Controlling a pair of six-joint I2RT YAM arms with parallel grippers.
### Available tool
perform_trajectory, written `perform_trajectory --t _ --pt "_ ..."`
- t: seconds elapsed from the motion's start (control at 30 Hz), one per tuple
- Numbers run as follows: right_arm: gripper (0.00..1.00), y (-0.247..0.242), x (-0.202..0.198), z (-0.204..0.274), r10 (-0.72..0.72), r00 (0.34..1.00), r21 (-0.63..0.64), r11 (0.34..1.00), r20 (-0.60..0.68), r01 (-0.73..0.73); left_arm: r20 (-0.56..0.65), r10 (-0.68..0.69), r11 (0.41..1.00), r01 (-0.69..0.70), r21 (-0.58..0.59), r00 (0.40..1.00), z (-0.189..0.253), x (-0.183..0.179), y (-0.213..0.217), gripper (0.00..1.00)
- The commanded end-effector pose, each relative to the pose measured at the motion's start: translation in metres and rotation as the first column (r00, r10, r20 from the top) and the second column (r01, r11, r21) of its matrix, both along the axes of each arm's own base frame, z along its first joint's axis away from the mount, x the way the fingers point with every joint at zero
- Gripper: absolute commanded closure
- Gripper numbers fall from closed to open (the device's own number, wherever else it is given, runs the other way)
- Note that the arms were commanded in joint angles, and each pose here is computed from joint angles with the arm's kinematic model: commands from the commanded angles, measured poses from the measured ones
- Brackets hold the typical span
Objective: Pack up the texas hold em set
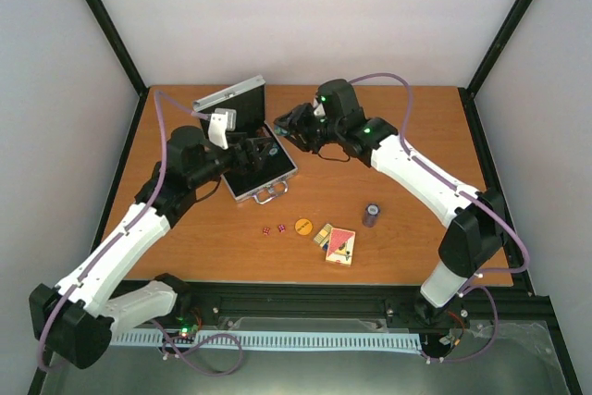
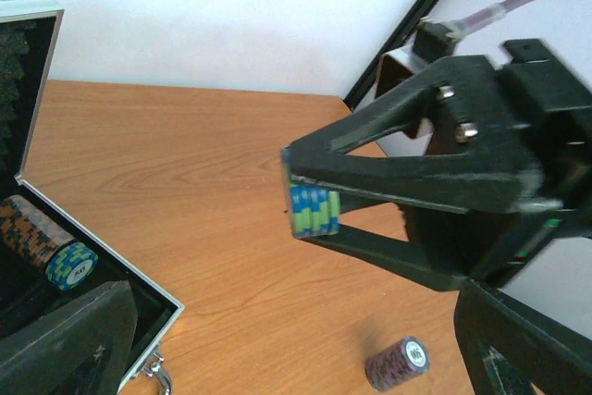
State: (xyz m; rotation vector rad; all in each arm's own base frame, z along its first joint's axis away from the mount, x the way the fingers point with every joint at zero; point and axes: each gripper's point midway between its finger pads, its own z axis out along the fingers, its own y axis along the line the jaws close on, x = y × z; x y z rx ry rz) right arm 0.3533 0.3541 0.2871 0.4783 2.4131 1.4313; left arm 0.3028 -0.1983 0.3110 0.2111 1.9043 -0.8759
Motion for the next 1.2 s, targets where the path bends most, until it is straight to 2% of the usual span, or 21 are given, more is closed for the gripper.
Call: perform_trajectory --t 0.0,0.77,1.07,1.17 --pt "0.97 0.006 0.005 0.036 -0.001 0.999 0.092 0.996 0.037 -0.003 0.062 0.035 0.998 -0.032 -0.046 0.997 0.016 0.015 -0.002 0.03" --pt "0.97 0.023 0.006 0.051 0.038 0.998 0.114 0.993 0.051 -0.044 0.069 0.032 0.996 -0.026 -0.086 0.997 0.025 0.035 -0.015 0.0" --pt "0.97 0.033 -0.005 0.058 0.071 0.996 0.124 0.989 0.048 -0.076 0.088 0.092 0.993 -0.084 -0.087 0.992 0.029 0.052 -0.012 0.01" --pt "0.97 0.035 -0.008 0.06 0.077 0.996 0.133 0.988 0.041 -0.082 0.094 0.13 0.987 -0.121 -0.102 0.987 0.031 0.058 -0.008 0.04"
